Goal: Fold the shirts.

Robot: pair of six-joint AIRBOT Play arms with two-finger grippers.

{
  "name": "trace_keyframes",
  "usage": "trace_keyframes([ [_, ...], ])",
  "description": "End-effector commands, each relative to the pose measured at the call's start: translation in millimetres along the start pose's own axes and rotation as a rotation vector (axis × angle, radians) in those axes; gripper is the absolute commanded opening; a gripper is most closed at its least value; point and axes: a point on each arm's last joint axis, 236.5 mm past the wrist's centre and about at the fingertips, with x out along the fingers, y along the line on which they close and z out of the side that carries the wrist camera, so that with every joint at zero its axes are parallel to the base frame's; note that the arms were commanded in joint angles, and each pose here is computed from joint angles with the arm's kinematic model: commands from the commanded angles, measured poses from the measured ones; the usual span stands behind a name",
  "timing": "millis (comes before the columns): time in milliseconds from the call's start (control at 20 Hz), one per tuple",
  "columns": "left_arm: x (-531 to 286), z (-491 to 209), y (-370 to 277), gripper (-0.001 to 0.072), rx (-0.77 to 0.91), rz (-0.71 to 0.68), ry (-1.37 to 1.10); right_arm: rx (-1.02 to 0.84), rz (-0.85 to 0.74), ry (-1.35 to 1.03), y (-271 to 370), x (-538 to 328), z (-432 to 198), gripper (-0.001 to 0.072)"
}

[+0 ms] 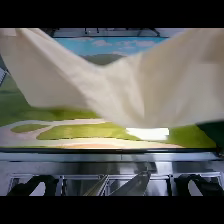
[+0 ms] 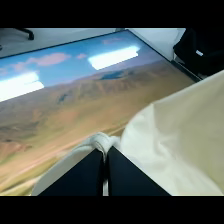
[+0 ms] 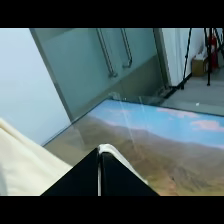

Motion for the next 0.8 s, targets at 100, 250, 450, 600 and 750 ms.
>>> trace_keyframes([
  [100, 68.4, -75.8, 79.0, 0.0018, -0.228, 0.008, 0.176, 0.328, -0.073, 0.254, -100.7, 42.7, -114.5, 0.0019],
  [250, 132.4, -117.7, 161.7, 0.0019, -0.341, 0.086, 0.191, 0.548, -0.241, 0.348, -197.2, 63.8, -215.0, 0.0019],
  [450, 215.1, -191.8, 227.6, 0.0019, -0.478, 0.086, 0.330, 0.731, -0.423, 0.447, -291.4, 68.0, -319.1, 0.0209],
  [600, 219.5, -188.1, 251.2, 0.0709, -0.503, 0.045, 0.371, 0.727, -0.394, 0.486, -309.0, 47.0, -309.1, 0.0468],
  [750, 187.1, -179.9, 261.4, 0.0709, -0.543, 0.019, 0.409, 0.691, -0.417, 0.483, -320.2, 0.4, -277.2, 0.0467],
])
